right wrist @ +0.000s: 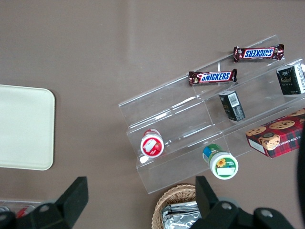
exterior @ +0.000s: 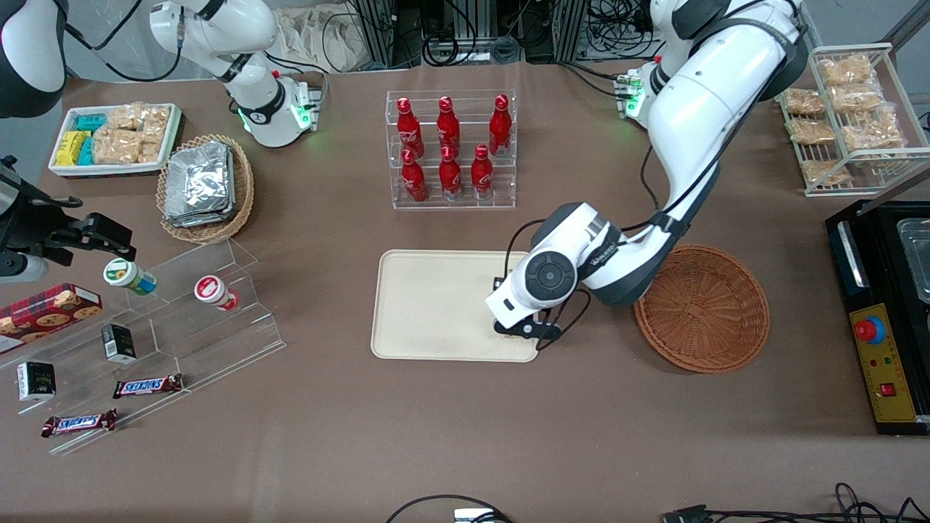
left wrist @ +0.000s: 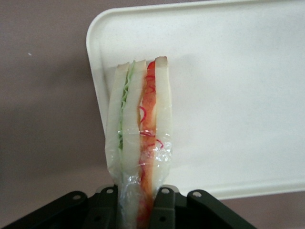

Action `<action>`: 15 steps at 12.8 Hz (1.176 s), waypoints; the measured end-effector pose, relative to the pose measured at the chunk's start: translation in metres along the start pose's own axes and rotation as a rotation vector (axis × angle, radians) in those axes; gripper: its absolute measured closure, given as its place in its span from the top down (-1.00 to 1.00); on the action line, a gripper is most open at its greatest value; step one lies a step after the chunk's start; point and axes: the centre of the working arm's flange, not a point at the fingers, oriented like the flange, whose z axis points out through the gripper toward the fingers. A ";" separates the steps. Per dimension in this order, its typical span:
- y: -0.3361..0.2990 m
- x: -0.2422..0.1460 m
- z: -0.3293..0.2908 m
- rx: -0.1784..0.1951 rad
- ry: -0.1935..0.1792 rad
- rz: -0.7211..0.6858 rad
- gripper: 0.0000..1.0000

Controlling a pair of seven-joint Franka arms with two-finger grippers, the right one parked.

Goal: Place sandwich from basket to tray
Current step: 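Carry the sandwich with the left gripper over the cream tray, then lower the sandwich onto the tray and open the left gripper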

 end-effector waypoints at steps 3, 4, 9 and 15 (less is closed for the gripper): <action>0.001 0.004 0.017 0.006 -0.003 -0.024 -0.59; 0.001 0.004 0.016 0.005 -0.001 -0.036 -0.39; 0.000 0.007 0.008 -0.002 0.013 -0.056 0.73; -0.016 0.002 -0.065 0.034 0.068 -0.088 1.00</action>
